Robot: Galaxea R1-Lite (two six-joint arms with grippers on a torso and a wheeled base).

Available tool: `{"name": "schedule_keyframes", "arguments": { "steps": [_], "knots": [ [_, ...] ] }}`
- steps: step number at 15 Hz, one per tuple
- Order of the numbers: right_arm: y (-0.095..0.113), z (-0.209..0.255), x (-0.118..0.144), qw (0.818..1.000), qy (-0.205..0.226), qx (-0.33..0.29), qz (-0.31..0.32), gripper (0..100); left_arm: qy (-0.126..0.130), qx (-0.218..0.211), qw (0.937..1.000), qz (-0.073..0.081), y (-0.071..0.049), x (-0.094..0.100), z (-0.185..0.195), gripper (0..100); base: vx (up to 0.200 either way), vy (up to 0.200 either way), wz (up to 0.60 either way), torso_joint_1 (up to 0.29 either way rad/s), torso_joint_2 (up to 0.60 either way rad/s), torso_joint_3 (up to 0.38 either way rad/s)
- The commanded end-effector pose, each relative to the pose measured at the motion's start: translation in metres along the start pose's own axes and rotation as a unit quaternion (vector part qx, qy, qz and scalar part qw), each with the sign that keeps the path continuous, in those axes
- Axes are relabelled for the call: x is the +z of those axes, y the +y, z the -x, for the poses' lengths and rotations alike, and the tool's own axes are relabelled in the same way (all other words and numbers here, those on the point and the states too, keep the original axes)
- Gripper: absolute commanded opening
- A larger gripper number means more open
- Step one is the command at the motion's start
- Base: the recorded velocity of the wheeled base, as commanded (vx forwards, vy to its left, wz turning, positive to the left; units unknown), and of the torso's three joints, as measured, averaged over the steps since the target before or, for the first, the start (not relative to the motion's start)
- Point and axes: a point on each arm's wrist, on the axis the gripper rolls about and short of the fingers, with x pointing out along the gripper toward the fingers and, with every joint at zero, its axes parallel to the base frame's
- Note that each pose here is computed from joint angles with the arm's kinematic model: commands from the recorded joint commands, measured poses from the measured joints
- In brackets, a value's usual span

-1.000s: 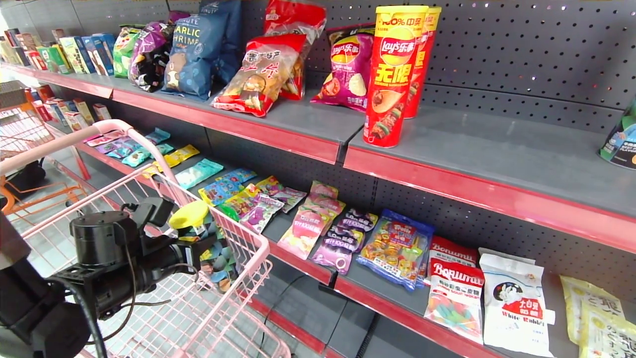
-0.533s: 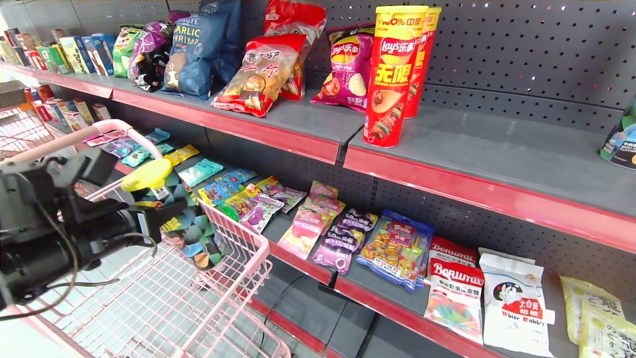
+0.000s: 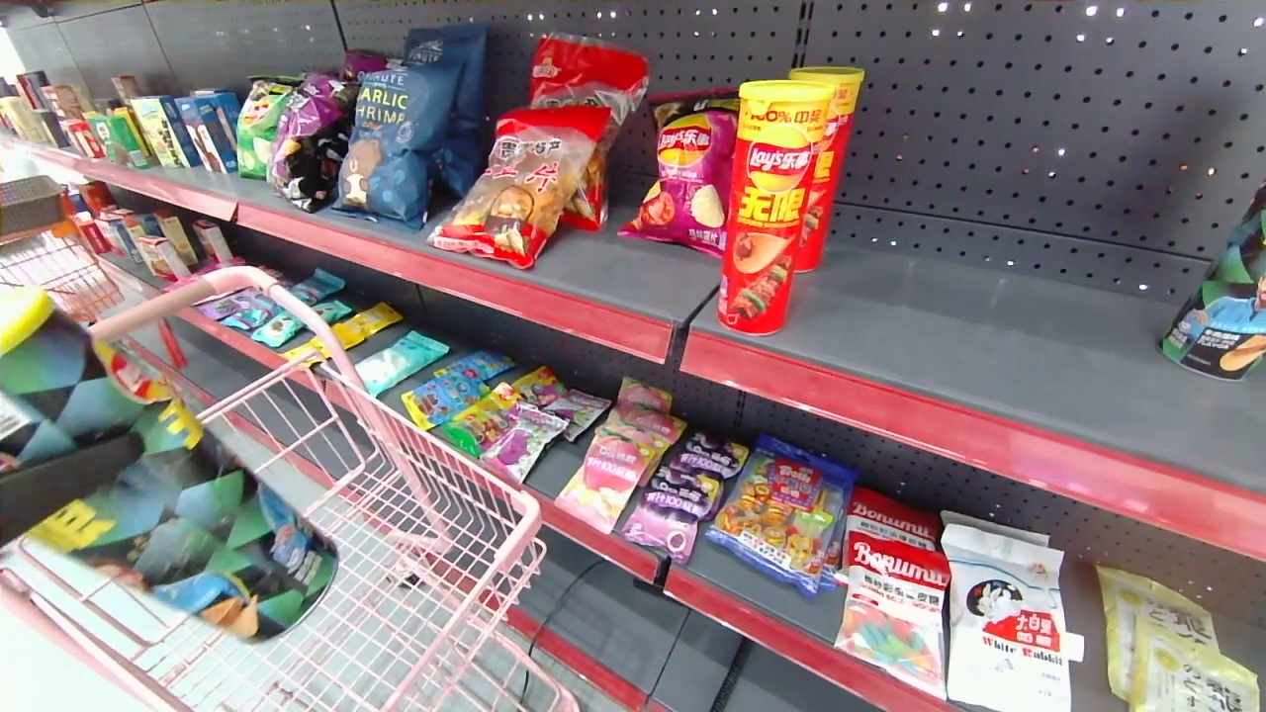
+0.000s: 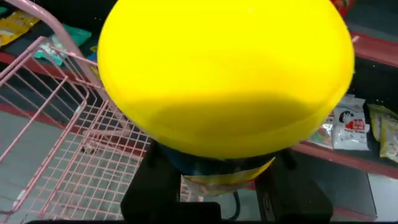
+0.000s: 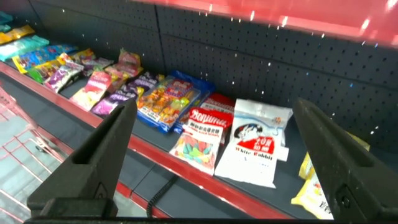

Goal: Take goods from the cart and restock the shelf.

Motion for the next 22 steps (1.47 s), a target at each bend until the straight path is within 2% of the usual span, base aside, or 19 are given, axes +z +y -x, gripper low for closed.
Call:
{"name": "schedule_keyframes", "arguments": {
  "steps": [1, 2, 3, 6, 9, 10, 11, 13, 16, 17, 19, 22],
  "knots": [
    [0.0000, 0.0000, -0.0001, 1.000, 0.001, 0.000, 0.000, 100, -0.051, 0.000, 0.9986, -0.015, -0.0090, -0.0070, 0.0417, 0, 0.000, 0.000, 0.00, 0.203, -0.52, -0.334],
    [0.0000, 0.0000, -0.0001, 1.000, 0.001, 0.000, 0.000, 100, -0.053, 0.027, 0.9980, -0.021, -0.0081, -0.0085, 0.0435, 0, 0.000, 0.000, 0.00, 0.193, -0.55, -0.344],
    [0.0000, 0.0000, -0.0001, 1.000, 0.001, 0.000, 0.000, 100, -0.053, 0.038, 0.9976, -0.021, -0.0076, -0.0084, 0.0432, 0, 0.000, 0.000, 0.00, 0.207, -0.56, -0.344],
    [0.0000, 0.0000, -0.0001, 1.000, 0.001, 0.000, -0.001, 100, -0.053, 0.039, 0.9976, -0.023, -0.0073, -0.0075, 0.0419, 0, 0.000, 0.000, 0.00, 0.232, -0.58, -0.354],
    [0.0000, 0.0000, -0.0001, 1.000, 0.001, 0.000, -0.001, 100, -0.057, 0.045, 0.9962, -0.048, -0.0075, -0.0065, 0.0431, 0, 0.000, 0.000, 0.00, 0.237, -0.58, -0.342],
    [0.0000, 0.0000, -0.0001, 1.000, 0.001, 0.000, -0.001, 100, -0.060, 0.056, 0.9954, -0.050, -0.0072, -0.0052, 0.0438, 0, 0.000, 0.000, 0.00, 0.198, -0.46, -0.271],
    [0.0000, 0.0000, -0.0001, 1.000, 0.001, 0.000, -0.001, 100, -0.061, 0.074, 0.9941, -0.050, -0.0064, -0.0047, 0.0437, 0, 0.000, 0.000, -0.60, 0.168, -0.40, -0.246],
    [0.0000, 0.0000, -0.0001, 1.000, 0.001, 0.000, -0.002, 100, -0.062, 0.118, 0.9890, -0.064, -0.0044, -0.0056, 0.0443, 0, 0.000, 0.000, -0.60, 0.146, -0.33, -0.178],
    [0.0000, 0.0000, -0.0001, 1.000, 0.001, 0.000, -0.003, 100, -0.066, 0.117, 0.9885, -0.070, -0.0046, -0.0049, 0.0442, 0, 0.000, 0.000, -0.60, 0.022, -0.04, -0.028],
    [0.0000, 0.0000, -0.0001, 1.000, 0.001, 0.000, -0.003, 100, -0.065, 0.117, 0.9879, -0.078, -0.0046, -0.0053, 0.0444, 0, 0.000, 0.000, -0.60, 0.012, 0.00, -0.002],
    [0.0000, 0.0000, -0.0001, 1.000, 0.001, 0.000, -0.003, 100, -0.054, 0.120, 0.9849, -0.113, -0.0037, -0.0087, 0.0421, 0, 0.000, 0.000, -0.60, 0.002, 0.00, -0.002],
    [0.0000, 0.0000, -0.0001, 1.000, 0.001, 0.000, -0.003, 100, -0.056, 0.125, 0.9830, -0.122, -0.0034, -0.0085, 0.0418, 0, 0.000, 0.000, -0.60, -0.001, 0.00, 0.002]
  ]
}}
